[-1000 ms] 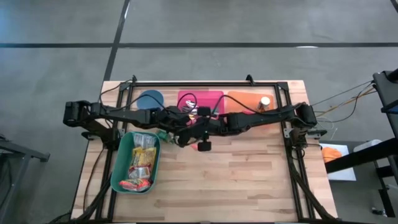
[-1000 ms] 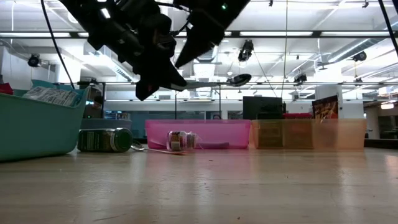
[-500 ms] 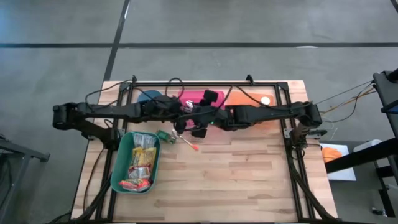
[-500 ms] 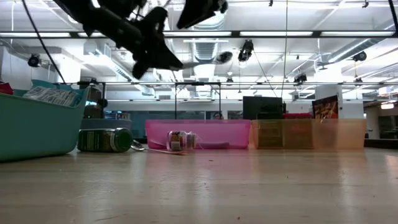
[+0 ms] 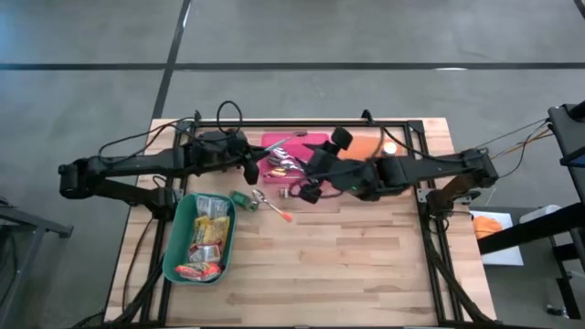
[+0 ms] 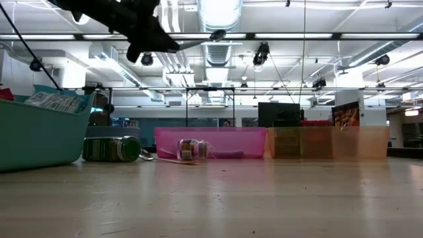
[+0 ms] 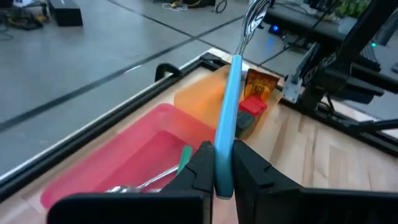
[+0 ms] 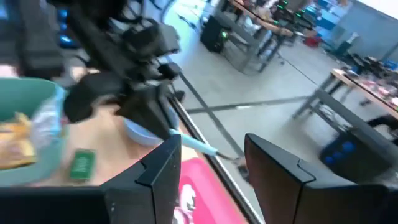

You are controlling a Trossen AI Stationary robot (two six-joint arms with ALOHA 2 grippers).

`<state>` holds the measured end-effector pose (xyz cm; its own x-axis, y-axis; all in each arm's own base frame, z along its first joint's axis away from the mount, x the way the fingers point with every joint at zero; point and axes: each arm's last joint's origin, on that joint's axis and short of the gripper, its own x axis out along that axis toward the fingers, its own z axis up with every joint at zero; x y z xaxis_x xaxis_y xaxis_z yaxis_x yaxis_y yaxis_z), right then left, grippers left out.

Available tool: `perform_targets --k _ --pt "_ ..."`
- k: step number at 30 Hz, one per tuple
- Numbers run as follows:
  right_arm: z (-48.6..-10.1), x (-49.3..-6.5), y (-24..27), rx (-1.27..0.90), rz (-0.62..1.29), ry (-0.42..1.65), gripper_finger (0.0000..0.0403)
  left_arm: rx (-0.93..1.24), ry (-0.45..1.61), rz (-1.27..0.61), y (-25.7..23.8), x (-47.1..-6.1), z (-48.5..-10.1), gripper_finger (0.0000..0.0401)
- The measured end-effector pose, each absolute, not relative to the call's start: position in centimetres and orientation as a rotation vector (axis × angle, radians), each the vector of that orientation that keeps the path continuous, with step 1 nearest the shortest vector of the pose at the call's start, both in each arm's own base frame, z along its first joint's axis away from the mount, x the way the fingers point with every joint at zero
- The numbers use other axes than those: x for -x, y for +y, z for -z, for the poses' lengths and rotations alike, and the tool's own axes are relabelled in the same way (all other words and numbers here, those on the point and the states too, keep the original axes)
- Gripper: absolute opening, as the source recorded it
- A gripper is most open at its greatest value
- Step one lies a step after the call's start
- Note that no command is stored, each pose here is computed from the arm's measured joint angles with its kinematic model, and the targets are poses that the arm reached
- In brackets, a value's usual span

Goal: Pick & Place Food Item
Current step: Put the blue spoon into the pink bin

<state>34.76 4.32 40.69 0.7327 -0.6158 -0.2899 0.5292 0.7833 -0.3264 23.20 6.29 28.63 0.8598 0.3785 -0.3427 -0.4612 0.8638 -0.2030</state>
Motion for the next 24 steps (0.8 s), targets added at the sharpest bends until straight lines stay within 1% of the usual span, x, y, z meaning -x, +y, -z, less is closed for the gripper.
perform_targets --k 7,12,17,24 --pt "-40.8 -34.0 5.3 0.144 0.629 0.381 0.0173 0.246 0.256 -0.433 6.2 -23.1 -29.3 0.002" --pt "-39.3 -34.3 5.3 0.182 0.628 0.434 0.0173 0.24 0.209 -0.355 6.0 -23.2 -29.8 0.002" --pt "-38.1 -34.0 5.1 0.154 0.595 0.39 0.0173 0.221 0.178 -0.314 5.9 -23.2 -30.2 0.002" --pt "-37.1 -31.2 4.6 0.046 0.584 0.285 0.0173 0.194 0.121 -0.299 5.8 -22.8 -31.1 0.002"
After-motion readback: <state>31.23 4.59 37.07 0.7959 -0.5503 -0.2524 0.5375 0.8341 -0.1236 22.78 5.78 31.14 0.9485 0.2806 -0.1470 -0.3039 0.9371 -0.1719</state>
